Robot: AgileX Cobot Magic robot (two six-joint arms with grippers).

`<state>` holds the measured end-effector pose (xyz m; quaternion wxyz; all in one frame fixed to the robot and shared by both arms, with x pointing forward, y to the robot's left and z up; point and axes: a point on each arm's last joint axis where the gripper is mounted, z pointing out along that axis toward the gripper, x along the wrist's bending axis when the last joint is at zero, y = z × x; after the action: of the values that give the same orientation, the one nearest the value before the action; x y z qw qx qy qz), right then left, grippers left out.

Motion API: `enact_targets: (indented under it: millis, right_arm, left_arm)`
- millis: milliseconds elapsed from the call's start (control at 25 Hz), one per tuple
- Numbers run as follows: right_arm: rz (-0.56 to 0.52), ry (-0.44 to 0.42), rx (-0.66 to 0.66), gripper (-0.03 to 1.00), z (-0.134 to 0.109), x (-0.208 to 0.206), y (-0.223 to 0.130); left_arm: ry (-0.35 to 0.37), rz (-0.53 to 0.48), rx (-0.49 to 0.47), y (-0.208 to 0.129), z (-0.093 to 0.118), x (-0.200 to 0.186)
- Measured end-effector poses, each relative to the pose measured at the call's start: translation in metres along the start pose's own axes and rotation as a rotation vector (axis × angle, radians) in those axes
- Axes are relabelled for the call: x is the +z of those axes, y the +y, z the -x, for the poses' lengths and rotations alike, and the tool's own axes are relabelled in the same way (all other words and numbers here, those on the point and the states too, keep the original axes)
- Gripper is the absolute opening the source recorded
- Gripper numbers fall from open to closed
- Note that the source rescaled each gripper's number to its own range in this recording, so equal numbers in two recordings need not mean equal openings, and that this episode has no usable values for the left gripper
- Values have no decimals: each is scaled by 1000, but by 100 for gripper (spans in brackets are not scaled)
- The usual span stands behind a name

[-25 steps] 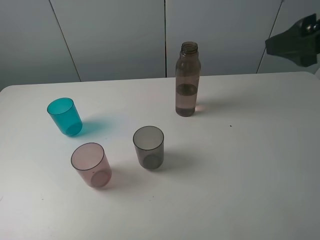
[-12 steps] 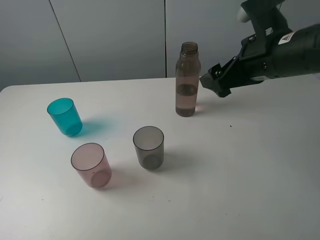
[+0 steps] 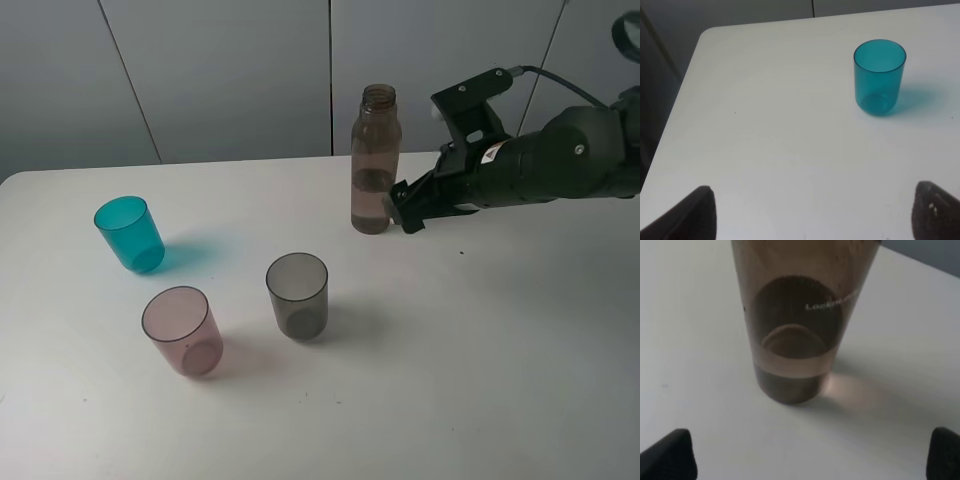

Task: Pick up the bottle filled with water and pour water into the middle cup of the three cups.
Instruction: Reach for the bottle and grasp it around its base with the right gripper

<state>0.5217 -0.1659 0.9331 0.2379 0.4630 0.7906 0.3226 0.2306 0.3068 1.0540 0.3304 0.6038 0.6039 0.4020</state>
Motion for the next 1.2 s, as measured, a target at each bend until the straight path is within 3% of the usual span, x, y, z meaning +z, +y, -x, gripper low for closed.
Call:
enact_targets:
  millis: [480, 1200]
  right_arm:
    - [266, 25, 71, 100, -5, 11, -17]
    - [334, 83, 121, 100, 0, 57, -48]
  left_arm:
    - [0, 0, 0, 0, 0, 0]
    - [0, 0, -2, 0, 0, 0]
